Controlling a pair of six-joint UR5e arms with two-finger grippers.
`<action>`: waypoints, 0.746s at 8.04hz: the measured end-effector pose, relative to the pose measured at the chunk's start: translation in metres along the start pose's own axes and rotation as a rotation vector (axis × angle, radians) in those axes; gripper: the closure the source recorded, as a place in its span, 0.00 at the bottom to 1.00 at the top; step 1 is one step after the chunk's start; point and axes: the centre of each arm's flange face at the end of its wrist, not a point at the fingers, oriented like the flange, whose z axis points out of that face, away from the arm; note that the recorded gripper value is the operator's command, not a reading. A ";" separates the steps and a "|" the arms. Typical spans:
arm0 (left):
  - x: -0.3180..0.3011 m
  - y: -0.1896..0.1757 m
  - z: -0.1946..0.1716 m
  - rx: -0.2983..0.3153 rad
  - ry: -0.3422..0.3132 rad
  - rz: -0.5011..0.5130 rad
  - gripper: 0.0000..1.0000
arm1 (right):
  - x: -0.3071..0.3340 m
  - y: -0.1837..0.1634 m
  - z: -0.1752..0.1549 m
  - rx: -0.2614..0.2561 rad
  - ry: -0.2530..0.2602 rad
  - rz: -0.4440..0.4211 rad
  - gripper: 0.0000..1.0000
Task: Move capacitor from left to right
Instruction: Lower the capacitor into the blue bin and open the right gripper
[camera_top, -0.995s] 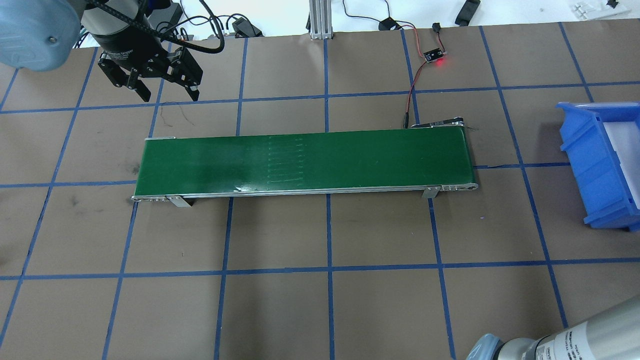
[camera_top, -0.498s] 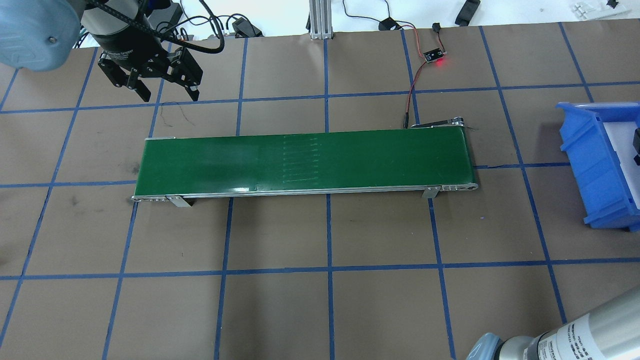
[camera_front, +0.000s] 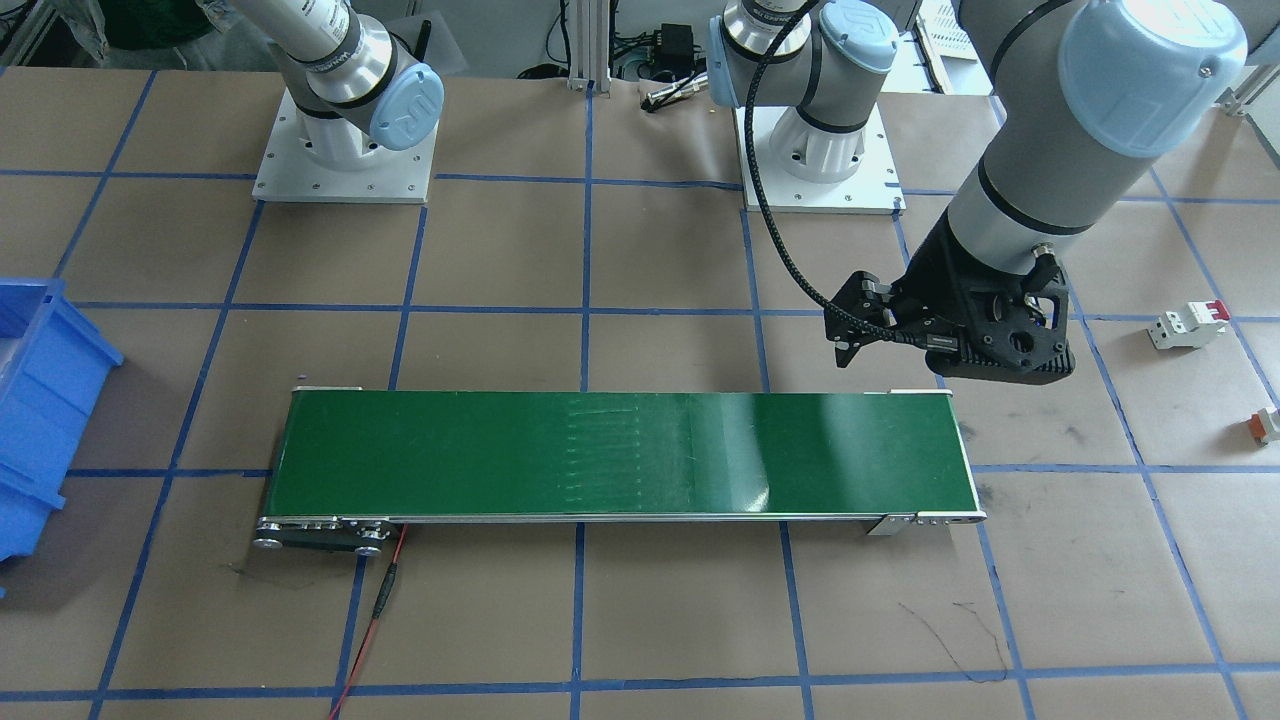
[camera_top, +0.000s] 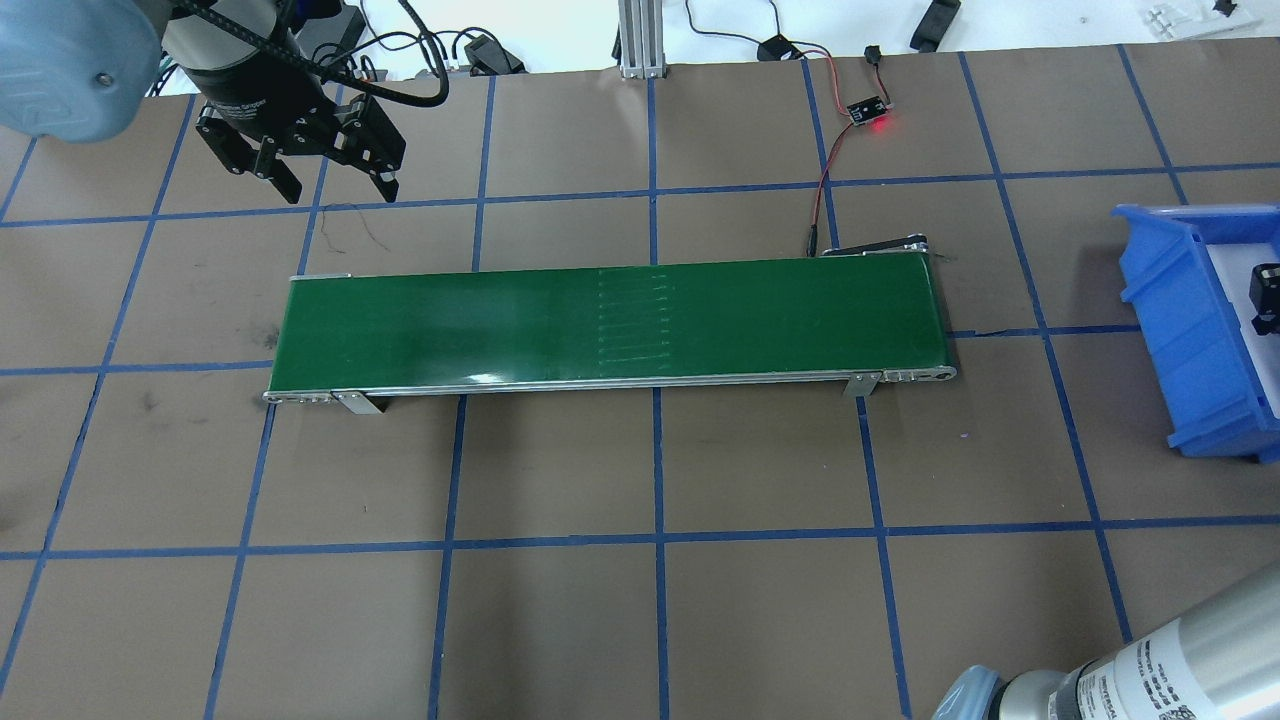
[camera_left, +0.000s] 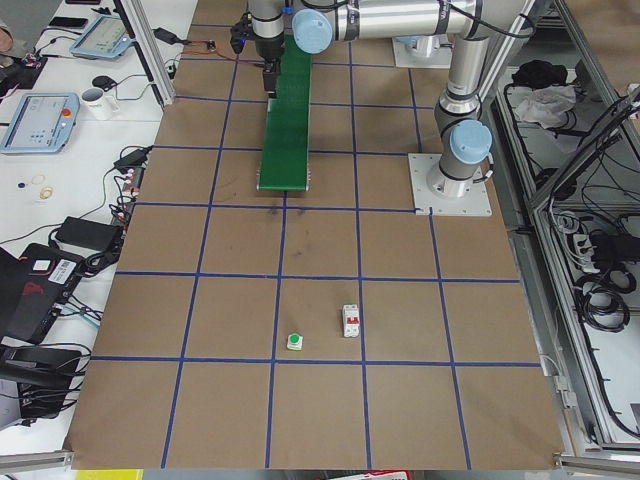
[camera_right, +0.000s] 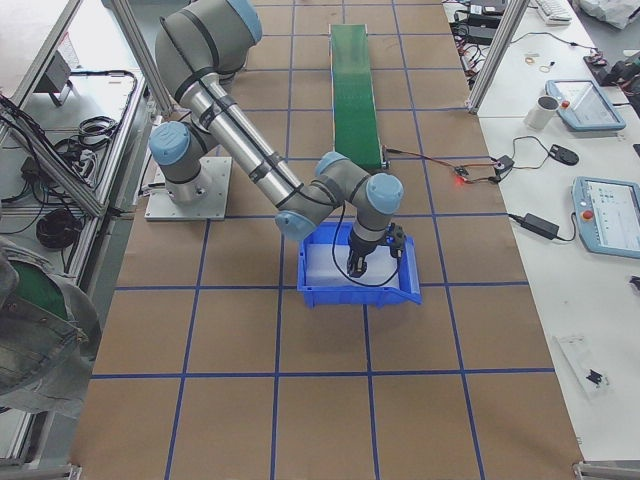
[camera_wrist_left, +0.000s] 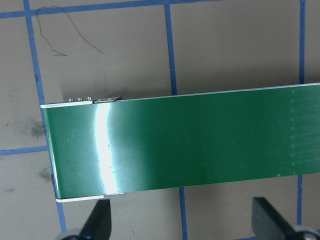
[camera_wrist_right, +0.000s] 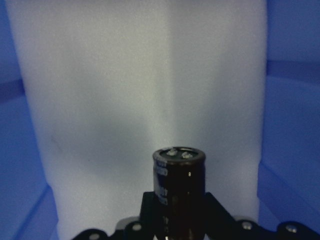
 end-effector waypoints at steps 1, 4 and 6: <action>0.000 0.000 0.000 0.000 0.000 0.000 0.00 | -0.001 0.000 0.005 0.010 0.005 0.003 0.76; 0.000 0.000 0.000 0.000 0.000 0.000 0.00 | -0.006 -0.010 0.003 0.129 -0.033 -0.001 0.22; 0.000 0.000 0.000 0.000 0.000 0.000 0.00 | -0.010 -0.017 -0.005 0.216 -0.072 -0.036 0.03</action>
